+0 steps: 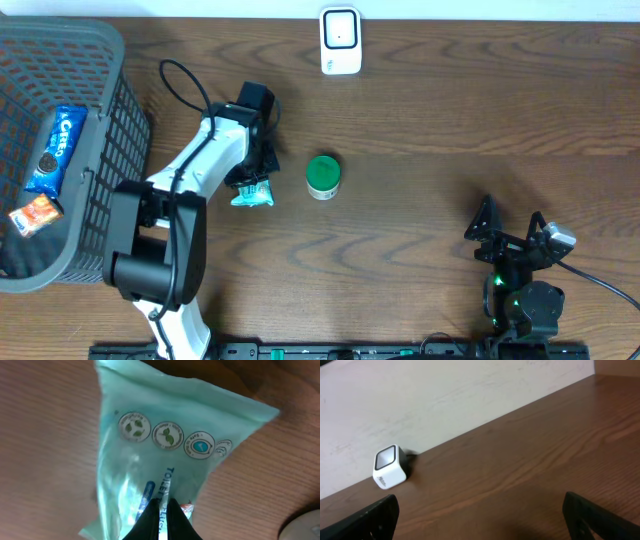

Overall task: Scan the item barcode
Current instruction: 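Place the wipes pack left of the bottle with the left gripper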

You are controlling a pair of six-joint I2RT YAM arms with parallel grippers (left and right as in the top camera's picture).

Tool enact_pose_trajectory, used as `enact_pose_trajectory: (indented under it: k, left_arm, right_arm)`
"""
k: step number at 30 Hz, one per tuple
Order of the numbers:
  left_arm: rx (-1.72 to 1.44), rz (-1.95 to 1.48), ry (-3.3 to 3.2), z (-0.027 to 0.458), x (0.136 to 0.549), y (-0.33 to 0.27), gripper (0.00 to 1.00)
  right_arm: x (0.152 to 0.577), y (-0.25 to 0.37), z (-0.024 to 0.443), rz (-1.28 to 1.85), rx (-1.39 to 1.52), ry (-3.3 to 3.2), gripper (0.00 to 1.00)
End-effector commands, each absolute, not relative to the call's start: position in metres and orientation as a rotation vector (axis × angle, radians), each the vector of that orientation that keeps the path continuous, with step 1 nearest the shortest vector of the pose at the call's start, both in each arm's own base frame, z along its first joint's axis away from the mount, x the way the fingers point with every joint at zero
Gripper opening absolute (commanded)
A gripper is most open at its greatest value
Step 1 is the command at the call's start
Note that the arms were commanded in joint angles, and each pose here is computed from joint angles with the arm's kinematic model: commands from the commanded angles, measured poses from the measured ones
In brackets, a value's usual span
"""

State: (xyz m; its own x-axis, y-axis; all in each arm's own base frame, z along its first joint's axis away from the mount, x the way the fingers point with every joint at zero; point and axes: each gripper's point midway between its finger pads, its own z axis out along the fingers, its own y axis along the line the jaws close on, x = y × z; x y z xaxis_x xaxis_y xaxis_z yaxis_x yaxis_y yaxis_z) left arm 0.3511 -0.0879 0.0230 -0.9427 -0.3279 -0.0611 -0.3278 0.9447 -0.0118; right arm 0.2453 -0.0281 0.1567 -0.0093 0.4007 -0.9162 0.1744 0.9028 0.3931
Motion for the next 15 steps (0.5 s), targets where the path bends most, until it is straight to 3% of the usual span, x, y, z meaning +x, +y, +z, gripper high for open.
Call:
enact_pose_trajectory:
  k: [1,10,15]
  left_arm:
    - [-0.536,-0.068,3.115,0.005,0.341,-0.097,0.08]
    - [-0.541,-0.064,3.128,-0.004,0.337,-0.096,0.07]
    - [-0.451,-0.092,3.088,0.034,0.347,-0.096,0.08]
  right_arm:
    - [0.245,-0.027,0.155,0.180,0.451,1.592,0.99]
    - [0.245,-0.027,0.155,0.180,0.451,1.592,0.99]
    - [0.245,-0.027,0.155,0.180,0.451,1.592,0.99]
